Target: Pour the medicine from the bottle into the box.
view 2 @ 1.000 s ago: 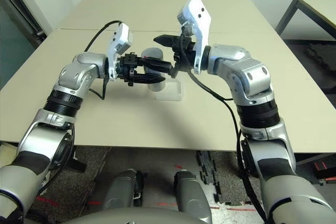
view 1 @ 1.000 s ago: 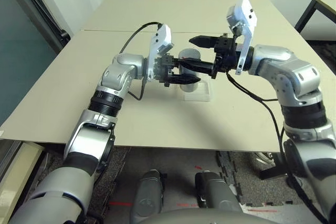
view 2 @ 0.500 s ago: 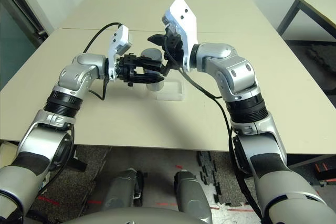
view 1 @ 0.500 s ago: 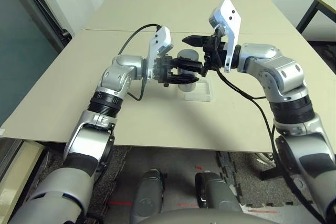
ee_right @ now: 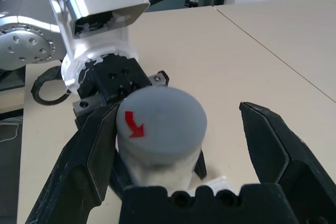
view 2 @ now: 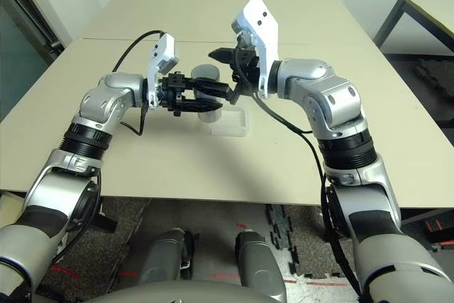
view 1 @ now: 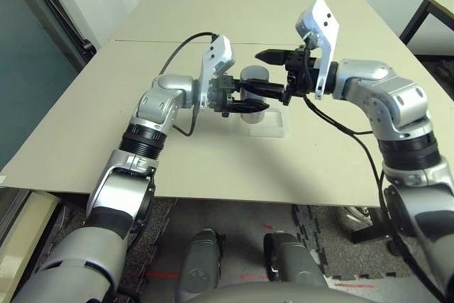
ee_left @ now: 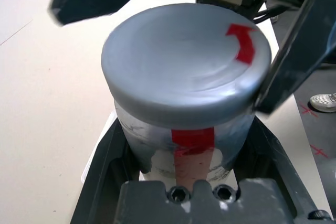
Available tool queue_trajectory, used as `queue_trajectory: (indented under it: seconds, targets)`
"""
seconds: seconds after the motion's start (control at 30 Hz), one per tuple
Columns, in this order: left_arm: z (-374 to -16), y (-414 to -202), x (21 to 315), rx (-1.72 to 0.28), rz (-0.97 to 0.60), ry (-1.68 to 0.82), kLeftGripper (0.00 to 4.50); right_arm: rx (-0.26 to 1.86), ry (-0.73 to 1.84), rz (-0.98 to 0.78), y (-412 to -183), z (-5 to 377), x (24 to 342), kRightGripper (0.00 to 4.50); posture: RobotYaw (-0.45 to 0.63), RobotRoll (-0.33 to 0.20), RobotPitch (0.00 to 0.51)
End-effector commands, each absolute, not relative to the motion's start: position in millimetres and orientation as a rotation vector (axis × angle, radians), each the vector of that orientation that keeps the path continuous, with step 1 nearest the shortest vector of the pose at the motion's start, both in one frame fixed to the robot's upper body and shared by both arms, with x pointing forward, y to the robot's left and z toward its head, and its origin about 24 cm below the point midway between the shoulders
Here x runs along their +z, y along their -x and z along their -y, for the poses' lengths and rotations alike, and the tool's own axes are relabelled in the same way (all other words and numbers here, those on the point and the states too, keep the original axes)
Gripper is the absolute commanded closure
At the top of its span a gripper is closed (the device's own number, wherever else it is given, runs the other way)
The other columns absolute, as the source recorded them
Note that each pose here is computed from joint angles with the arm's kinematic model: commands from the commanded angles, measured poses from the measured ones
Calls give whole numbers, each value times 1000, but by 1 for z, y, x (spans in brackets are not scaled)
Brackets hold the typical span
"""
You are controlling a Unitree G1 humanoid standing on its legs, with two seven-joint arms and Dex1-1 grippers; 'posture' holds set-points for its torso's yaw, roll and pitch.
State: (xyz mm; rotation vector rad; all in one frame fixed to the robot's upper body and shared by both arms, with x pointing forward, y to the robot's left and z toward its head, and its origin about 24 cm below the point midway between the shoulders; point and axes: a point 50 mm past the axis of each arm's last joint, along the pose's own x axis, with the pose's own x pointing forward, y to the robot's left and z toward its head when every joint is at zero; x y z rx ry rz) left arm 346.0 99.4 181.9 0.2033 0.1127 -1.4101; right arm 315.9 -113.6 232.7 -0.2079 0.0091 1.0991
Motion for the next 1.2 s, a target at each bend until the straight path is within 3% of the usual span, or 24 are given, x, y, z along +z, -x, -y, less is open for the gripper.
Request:
queue_trajectory:
  seconds: [0.03, 0.6, 0.93, 1.2]
  targets:
    - [-105, -344, 182, -1424, -108, -205, 1994, 937, 194, -18, -323, 148, 238, 0, 17, 0, 87]
    - [-113, -343, 177, -1399, -119, -197, 1994, 917, 208, -56, -321, 170, 238, 0, 24, 0, 81]
    - [-114, -346, 178, -1389, -120, -200, 1994, 1118, 194, -76, -298, 145, 239, 0, 21, 0, 83]
    - [-108, -347, 178, -1400, -114, -202, 1994, 1172, 204, -51, -300, 120, 241, 0, 17, 0, 81]
